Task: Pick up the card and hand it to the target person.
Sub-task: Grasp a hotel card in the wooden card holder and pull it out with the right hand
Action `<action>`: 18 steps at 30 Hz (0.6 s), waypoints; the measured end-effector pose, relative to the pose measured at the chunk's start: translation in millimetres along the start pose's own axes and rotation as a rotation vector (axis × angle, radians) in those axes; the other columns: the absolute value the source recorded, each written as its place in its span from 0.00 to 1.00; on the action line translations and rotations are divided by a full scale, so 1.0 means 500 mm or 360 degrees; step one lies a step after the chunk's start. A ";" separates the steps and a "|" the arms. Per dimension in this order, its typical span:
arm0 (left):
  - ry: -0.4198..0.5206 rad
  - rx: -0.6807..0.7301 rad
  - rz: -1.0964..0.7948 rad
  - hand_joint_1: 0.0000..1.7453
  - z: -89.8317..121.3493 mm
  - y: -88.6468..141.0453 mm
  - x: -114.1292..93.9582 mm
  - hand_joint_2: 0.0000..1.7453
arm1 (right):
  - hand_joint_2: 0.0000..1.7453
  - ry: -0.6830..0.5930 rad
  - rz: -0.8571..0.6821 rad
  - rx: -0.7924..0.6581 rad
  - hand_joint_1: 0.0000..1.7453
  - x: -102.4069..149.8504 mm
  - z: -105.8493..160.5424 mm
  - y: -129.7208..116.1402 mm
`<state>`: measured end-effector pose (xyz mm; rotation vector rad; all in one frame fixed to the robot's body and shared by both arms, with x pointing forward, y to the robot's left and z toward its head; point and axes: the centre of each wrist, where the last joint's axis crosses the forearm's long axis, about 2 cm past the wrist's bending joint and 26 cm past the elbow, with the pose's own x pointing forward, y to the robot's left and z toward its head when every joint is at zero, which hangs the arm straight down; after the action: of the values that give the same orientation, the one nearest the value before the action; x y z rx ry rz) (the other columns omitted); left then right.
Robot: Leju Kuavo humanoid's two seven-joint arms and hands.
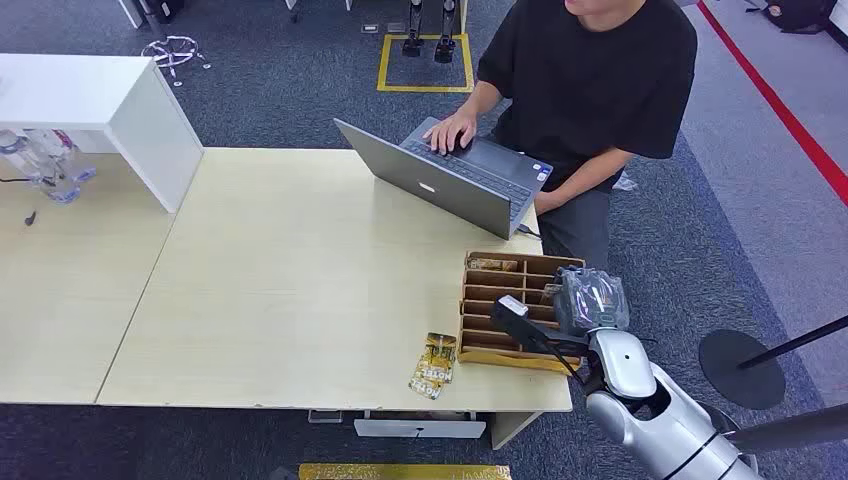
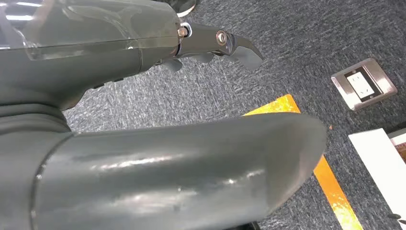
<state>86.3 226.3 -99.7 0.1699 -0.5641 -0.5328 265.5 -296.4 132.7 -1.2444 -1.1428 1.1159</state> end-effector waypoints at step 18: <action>0.0001 -0.0001 -0.0003 0.00 0.000 0.000 0.000 0.00 | 1.00 -0.0033 -0.0161 -0.0106 0.83 0.018 0.005 -0.026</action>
<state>86.3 226.2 -99.7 0.1701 -0.5630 -0.5350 263.7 -287.3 145.9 -1.2147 -1.2537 1.0246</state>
